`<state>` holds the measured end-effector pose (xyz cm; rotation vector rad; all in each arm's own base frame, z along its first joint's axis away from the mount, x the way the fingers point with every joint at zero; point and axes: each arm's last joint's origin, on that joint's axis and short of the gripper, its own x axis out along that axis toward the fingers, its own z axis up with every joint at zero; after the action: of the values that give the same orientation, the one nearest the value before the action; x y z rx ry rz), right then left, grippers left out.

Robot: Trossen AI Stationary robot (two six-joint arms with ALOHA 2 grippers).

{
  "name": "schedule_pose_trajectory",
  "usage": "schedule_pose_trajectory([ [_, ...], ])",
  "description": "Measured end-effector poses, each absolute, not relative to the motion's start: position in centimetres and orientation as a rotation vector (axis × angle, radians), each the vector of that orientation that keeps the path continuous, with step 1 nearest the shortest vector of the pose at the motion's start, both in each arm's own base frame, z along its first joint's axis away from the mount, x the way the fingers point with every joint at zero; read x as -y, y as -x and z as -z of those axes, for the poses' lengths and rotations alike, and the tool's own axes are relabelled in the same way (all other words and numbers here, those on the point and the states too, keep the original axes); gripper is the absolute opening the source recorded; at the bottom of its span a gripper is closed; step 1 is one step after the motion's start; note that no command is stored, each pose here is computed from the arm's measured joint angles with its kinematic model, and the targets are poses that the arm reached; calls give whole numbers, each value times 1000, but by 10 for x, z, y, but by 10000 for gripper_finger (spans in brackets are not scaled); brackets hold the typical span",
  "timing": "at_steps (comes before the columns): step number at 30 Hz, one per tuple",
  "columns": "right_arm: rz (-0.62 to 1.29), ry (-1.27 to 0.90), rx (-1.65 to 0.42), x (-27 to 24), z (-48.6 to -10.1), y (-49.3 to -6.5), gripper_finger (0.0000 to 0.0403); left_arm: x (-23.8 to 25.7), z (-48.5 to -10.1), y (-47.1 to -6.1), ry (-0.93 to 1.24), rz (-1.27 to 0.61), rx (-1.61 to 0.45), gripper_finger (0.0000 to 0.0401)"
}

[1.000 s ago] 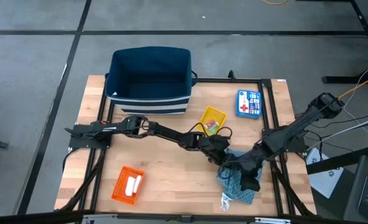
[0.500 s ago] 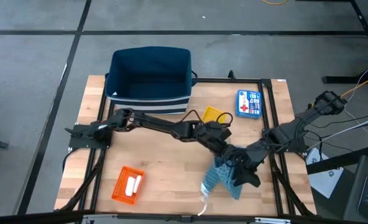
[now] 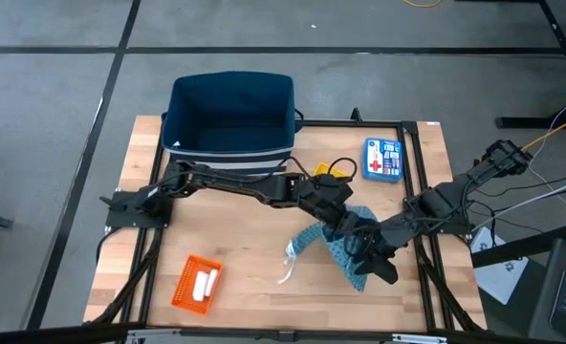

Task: Pick & place medical supplies in basket/bin
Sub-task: Put the blue gown in the blue bin

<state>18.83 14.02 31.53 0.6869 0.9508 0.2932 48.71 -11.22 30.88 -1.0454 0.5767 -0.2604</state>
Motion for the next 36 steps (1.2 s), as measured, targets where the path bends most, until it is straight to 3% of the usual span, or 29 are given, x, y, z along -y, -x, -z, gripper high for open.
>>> schedule_pose_trajectory([
  [6, -192, -711, -1111, -140, -307, -173, 189, 115, -306, -486, 1012, 214, -570, 2],
  [9, -122, -719, -1207, -137, -307, -156, 189, 125, -296, -479, 952, 279, -702, 2],
  [12, -29, -706, -1270, -134, -304, -140, 189, 138, -283, -474, 944, 231, -795, 2],
  [22, 92, -777, -1083, -114, -322, -106, 189, 149, -311, -461, 950, 129, -653, 2],
  [36, 187, -667, -1081, -99, -319, -96, 189, 130, -425, -393, 691, -88, -188, 1],
])
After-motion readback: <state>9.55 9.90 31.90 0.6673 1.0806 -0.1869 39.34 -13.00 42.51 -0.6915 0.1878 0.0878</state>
